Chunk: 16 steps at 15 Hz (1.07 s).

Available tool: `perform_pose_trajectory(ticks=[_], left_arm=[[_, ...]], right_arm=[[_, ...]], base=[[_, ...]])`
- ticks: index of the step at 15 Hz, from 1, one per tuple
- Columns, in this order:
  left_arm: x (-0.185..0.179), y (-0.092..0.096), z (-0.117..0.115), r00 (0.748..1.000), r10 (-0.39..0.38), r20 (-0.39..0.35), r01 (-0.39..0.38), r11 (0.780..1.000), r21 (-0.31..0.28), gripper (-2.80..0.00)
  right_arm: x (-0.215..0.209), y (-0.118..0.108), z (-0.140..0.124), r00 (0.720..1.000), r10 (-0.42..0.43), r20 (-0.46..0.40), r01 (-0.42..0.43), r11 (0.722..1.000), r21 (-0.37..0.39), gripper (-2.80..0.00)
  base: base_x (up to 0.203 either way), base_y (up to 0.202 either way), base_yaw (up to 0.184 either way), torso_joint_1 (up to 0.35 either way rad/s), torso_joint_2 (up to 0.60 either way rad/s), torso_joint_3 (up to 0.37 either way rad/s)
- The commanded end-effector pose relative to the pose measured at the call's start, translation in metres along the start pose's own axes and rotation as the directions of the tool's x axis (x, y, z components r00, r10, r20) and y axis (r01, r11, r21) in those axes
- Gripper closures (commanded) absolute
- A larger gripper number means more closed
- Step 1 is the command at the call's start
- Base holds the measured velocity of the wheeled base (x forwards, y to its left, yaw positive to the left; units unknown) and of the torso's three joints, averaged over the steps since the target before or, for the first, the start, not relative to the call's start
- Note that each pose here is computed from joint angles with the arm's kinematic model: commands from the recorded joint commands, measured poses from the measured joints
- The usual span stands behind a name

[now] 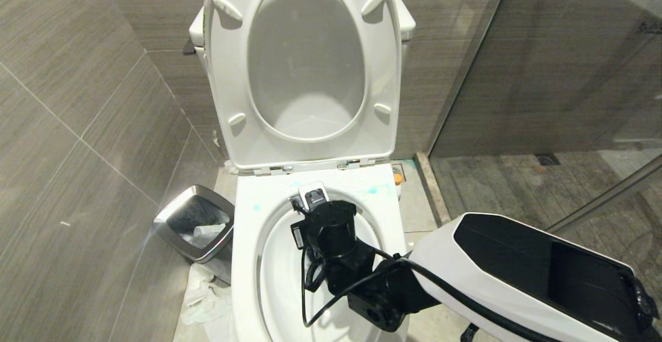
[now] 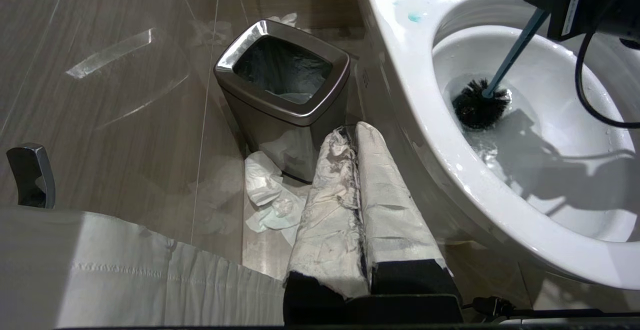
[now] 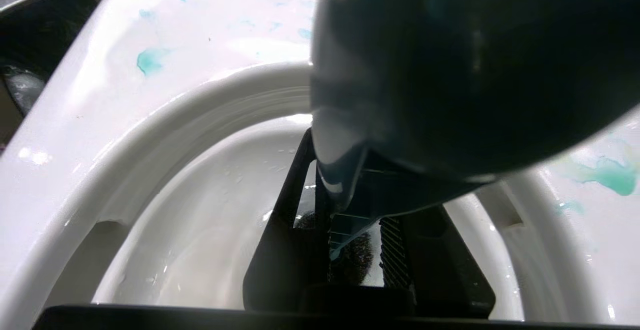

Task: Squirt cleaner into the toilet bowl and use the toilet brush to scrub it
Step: Scrub the toilet bowl

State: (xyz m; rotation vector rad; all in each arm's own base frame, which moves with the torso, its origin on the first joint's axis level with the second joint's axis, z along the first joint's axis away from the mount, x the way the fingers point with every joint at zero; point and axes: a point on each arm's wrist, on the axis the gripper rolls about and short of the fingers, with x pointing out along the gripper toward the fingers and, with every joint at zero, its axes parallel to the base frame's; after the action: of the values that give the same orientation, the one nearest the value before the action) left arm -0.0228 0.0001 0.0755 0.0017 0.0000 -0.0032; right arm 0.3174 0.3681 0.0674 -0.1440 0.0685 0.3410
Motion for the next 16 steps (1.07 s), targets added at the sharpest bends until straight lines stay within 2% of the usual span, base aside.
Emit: perform_pose_trajectory(ticks=[1, 12, 16], left_arm=[[0.0, 0.0, 0.0, 1.0, 0.0, 0.0, 0.0, 1.0, 0.0, 0.0], [0.0, 0.0, 0.0, 1.0, 0.0, 0.0, 0.0, 1.0, 0.0, 0.0], [0.0, 0.0, 0.0, 1.0, 0.0, 0.0, 0.0, 1.0, 0.0, 0.0]], right_arm=[[-0.012, -0.007, 0.029, 0.999, -0.003, 0.042, 0.002, 1.0, 0.024, 0.0], [-0.097, -0.064, 0.126, 0.991, -0.007, 0.134, -0.004, 0.996, 0.086, 0.0], [-0.128, -0.082, 0.161, 0.989, 0.045, 0.144, -0.057, 0.995, 0.082, 0.0]], base=[[0.0, 0.0, 0.0, 0.0, 0.0, 0.0], [0.0, 0.0, 0.0, 0.0, 0.0, 0.0], [0.0, 0.0, 0.0, 0.0, 0.0, 0.0]])
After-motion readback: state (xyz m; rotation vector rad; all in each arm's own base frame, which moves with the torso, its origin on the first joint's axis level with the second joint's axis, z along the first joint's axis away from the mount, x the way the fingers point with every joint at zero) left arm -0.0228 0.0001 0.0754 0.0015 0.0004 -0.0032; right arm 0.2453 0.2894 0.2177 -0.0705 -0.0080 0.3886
